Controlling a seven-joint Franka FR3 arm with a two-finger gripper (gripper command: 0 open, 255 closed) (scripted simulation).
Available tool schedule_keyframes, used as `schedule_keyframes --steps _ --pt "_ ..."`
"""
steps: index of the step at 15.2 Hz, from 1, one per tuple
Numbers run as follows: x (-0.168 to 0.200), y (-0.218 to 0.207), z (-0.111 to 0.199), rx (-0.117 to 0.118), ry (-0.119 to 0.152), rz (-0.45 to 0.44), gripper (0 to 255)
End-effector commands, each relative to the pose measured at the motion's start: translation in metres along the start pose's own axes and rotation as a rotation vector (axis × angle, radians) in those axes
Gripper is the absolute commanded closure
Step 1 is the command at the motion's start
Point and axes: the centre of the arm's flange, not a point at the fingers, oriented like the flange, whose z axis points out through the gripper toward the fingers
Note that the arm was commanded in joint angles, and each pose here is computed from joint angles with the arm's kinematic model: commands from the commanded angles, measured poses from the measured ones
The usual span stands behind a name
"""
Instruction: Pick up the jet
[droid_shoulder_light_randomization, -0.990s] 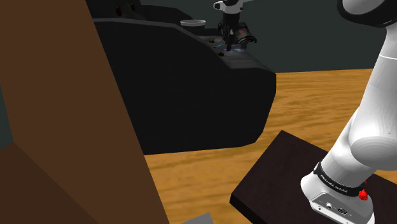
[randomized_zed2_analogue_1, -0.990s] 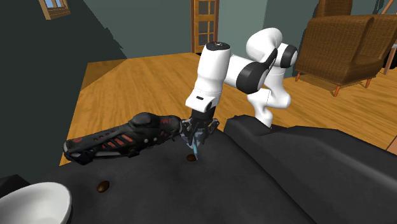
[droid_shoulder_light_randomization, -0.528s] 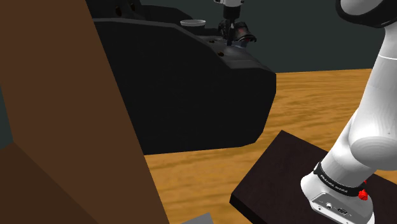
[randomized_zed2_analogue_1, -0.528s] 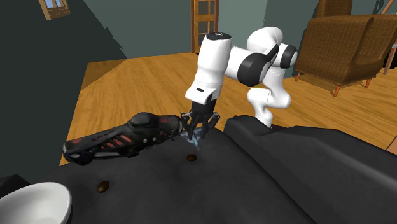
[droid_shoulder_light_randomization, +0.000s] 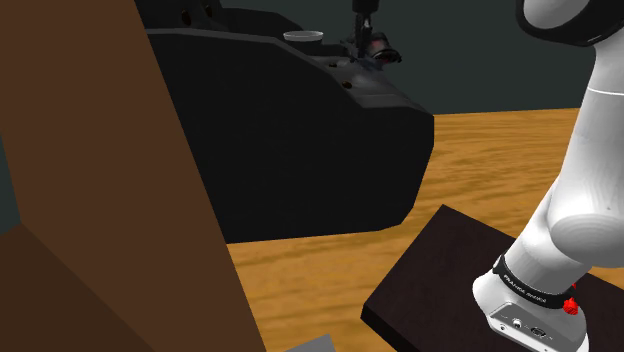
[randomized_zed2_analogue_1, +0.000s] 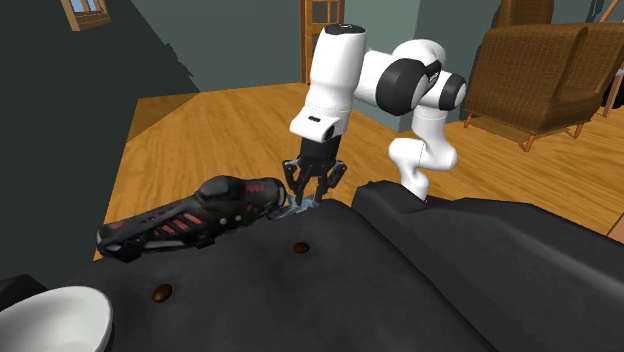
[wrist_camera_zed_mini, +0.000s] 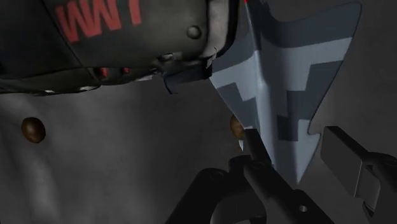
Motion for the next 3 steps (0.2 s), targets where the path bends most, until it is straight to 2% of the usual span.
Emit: schedule_keyframes --steps 1,3 --pt "-0.0012 0.0014 -0.0106 0.000 0.000 0.000 255" --pt "-0.0012 0.0016 -0.0114 0.000 0.000 0.000 255"
